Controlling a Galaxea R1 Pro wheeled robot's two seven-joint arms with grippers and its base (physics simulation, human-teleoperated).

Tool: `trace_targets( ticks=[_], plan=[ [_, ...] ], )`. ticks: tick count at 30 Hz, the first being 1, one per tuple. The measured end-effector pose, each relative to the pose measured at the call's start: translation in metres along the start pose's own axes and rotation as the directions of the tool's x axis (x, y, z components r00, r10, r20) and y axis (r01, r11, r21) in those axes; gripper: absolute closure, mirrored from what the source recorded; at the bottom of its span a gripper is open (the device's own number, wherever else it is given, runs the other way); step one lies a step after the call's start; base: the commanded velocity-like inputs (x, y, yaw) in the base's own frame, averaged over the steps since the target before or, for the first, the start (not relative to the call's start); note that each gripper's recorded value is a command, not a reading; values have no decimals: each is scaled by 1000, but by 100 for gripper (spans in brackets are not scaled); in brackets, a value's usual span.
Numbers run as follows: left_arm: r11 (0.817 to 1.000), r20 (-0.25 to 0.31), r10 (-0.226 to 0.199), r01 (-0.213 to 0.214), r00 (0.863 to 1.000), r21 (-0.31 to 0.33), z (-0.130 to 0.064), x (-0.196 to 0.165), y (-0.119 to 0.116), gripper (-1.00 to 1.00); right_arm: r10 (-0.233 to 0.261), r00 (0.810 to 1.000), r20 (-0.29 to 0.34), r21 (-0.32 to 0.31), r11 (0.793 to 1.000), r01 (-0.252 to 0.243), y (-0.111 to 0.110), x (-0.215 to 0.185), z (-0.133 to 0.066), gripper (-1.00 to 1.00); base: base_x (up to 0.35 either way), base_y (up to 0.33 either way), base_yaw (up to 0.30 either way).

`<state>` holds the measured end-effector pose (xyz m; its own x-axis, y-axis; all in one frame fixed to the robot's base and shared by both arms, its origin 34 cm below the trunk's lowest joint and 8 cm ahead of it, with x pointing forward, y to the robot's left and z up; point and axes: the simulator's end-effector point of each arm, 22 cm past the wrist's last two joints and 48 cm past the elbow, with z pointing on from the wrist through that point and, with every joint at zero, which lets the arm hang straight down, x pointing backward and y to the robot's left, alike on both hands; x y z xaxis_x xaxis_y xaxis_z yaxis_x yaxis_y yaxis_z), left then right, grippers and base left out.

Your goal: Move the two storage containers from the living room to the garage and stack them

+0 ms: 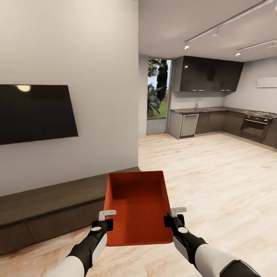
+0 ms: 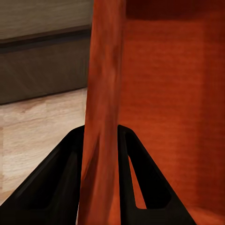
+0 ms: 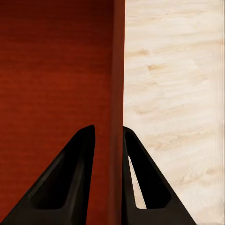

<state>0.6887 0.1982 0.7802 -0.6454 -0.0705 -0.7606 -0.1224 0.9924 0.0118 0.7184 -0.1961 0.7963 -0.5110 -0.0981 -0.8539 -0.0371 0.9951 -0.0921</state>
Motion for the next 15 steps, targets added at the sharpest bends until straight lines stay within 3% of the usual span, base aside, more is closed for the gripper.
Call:
trace_targets(
  ticks=[15],
  plan=[
    [1000,13,-1,1,1000,1,-3,-6,0,100,0,1000,13,1,1000,0,-1,-7,-2,100,0,0,-266]
  ],
)
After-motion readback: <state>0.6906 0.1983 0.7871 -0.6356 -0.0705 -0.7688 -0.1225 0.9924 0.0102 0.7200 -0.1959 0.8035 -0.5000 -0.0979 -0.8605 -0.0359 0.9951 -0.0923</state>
